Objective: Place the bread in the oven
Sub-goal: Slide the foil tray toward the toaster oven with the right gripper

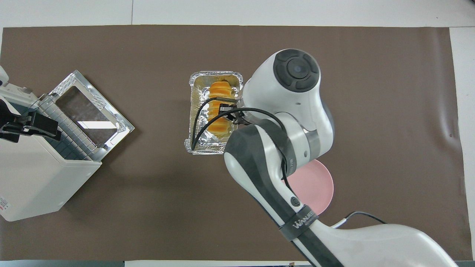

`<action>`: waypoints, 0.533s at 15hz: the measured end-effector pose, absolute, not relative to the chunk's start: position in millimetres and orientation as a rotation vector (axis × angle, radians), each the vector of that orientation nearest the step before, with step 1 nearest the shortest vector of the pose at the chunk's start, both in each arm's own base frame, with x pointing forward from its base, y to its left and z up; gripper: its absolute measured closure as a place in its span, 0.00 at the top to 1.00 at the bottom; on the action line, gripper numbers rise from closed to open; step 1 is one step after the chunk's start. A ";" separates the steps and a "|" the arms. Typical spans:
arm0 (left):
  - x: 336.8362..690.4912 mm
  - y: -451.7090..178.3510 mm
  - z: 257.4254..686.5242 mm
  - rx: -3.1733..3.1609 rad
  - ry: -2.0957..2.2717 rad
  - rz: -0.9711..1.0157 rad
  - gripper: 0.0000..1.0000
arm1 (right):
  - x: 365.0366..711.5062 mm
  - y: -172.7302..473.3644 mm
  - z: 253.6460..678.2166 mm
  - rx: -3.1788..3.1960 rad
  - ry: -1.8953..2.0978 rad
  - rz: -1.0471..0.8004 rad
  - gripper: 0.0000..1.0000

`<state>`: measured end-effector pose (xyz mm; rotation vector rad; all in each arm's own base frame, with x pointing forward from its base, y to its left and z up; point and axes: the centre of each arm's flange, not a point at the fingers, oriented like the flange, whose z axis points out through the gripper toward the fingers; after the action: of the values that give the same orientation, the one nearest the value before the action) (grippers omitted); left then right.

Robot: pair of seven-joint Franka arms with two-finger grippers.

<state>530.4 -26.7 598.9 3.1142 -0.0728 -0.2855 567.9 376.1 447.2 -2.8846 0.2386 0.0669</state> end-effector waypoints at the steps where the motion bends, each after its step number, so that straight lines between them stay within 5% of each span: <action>1: 530.4 -26.7 598.9 3.114 -0.073 -0.286 1.00 | 561.0 395.6 434.2 -2.884 0.229 0.062 0.01; 8: 530.4 -26.7 598.9 3.114 -0.073 -0.286 1.00 | 536.3 432.2 330.7 -2.911 0.158 0.039 0.01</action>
<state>530.4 -26.7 598.9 3.1142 -0.0728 -0.2855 536.3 432.2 330.7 -2.9108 0.1578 0.0391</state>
